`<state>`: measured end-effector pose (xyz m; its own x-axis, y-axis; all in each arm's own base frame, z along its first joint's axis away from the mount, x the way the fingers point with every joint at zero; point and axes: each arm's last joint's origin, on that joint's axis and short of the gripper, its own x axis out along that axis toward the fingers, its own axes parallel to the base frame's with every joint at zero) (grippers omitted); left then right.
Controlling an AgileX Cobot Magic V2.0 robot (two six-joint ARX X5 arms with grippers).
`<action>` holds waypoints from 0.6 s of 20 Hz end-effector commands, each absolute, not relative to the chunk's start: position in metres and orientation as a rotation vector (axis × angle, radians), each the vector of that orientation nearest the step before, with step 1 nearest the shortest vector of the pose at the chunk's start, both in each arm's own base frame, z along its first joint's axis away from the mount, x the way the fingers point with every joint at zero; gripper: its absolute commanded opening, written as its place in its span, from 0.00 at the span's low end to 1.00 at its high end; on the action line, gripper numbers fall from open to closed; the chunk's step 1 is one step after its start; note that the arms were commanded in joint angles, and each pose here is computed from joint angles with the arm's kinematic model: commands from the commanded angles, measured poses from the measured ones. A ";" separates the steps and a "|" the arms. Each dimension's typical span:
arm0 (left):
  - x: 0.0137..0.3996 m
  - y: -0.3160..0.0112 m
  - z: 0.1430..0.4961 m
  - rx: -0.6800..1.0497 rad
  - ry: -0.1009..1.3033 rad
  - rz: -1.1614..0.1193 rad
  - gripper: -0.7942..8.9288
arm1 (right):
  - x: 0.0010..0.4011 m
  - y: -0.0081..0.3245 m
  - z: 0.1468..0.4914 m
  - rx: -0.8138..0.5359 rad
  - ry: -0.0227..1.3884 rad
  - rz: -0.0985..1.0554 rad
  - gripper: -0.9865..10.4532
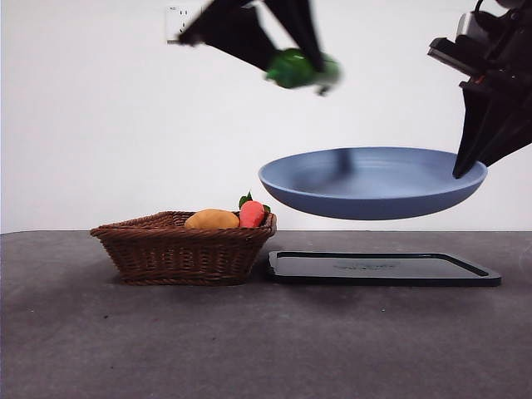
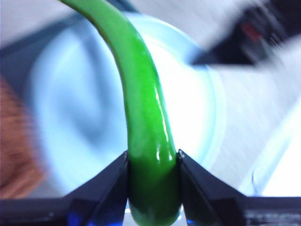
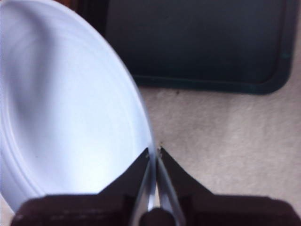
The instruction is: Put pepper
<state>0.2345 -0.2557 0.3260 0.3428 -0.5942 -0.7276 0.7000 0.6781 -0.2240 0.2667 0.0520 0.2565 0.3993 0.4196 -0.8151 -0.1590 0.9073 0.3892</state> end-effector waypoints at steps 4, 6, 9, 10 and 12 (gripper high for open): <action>0.241 -0.300 0.280 0.375 0.859 -0.844 0.18 | 0.269 0.048 0.257 0.342 1.118 0.385 0.09; 0.246 -0.306 0.265 0.397 0.892 -0.840 0.18 | 0.269 0.047 0.257 0.344 1.128 0.382 0.09; 0.252 -0.312 0.252 0.410 0.886 -0.846 0.18 | 0.267 0.047 0.256 0.346 1.143 0.379 0.09; 0.253 -0.314 0.250 0.410 0.887 -0.847 0.19 | 0.267 0.047 0.256 0.346 1.149 0.378 0.09; 0.253 -0.314 0.250 0.412 0.890 -0.847 0.21 | 0.266 0.047 0.255 0.347 1.155 0.376 0.09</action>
<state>0.2510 -0.3065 0.2531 0.3429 -0.4679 -0.8146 0.7798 0.6252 -0.0309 0.2642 0.0447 0.2547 0.3633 0.4386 -0.8220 -0.0896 0.8946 0.4377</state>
